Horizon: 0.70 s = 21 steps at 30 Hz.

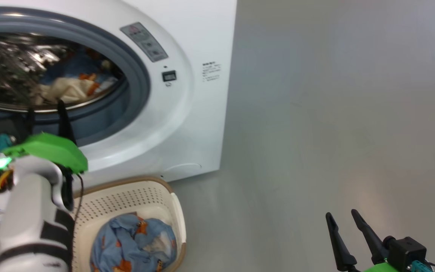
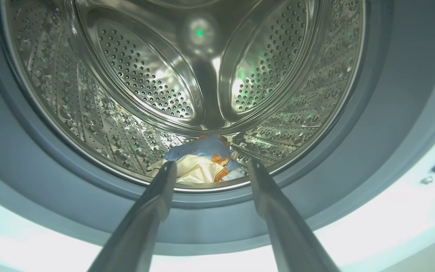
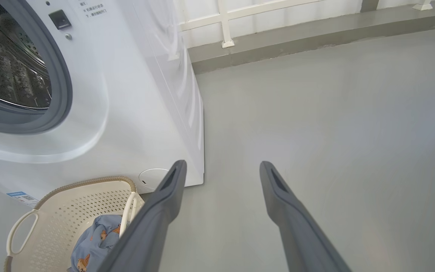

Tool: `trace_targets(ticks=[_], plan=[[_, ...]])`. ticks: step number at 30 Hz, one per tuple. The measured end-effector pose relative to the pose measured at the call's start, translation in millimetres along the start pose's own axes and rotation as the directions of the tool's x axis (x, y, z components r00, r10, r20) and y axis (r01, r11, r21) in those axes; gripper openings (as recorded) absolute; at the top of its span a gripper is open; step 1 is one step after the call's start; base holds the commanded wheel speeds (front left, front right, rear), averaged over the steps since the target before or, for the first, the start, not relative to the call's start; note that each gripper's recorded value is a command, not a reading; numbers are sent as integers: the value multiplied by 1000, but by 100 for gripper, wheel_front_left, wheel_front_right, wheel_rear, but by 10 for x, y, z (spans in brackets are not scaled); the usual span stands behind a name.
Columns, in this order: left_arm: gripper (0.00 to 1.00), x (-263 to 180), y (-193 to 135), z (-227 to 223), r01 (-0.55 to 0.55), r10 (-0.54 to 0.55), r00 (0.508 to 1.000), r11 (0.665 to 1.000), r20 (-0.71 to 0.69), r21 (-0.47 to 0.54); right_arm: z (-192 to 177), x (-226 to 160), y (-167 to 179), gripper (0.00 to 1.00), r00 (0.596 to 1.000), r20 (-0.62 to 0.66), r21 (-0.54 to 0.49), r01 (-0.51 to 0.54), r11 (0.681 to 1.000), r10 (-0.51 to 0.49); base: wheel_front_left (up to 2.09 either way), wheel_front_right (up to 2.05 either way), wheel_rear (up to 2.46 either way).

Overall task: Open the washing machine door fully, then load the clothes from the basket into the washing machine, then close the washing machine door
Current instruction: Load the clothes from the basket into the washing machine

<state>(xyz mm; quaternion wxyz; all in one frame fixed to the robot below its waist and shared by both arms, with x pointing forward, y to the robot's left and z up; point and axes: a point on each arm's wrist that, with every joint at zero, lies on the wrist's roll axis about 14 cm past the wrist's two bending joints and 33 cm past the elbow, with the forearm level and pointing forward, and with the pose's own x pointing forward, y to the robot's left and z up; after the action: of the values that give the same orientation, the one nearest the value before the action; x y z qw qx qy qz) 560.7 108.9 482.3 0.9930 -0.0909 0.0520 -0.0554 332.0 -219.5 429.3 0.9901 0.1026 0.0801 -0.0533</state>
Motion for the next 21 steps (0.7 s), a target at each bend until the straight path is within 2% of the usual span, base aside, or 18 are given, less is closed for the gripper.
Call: trace_targets(ticks=[11, 21], plan=[[100, -717, 9, -7, 50, -50, 998, 999, 41, 10, 188, -31, 149, 100, 996, 67, -3, -59, 998, 59, 0, 0, 0], [100, -1468, 34, -159, 48, -48, 997, 999, 60, -9, 317, -165, 212, 100, 989, 119, -7, -84, 996, 84, 0, 0, 0]])
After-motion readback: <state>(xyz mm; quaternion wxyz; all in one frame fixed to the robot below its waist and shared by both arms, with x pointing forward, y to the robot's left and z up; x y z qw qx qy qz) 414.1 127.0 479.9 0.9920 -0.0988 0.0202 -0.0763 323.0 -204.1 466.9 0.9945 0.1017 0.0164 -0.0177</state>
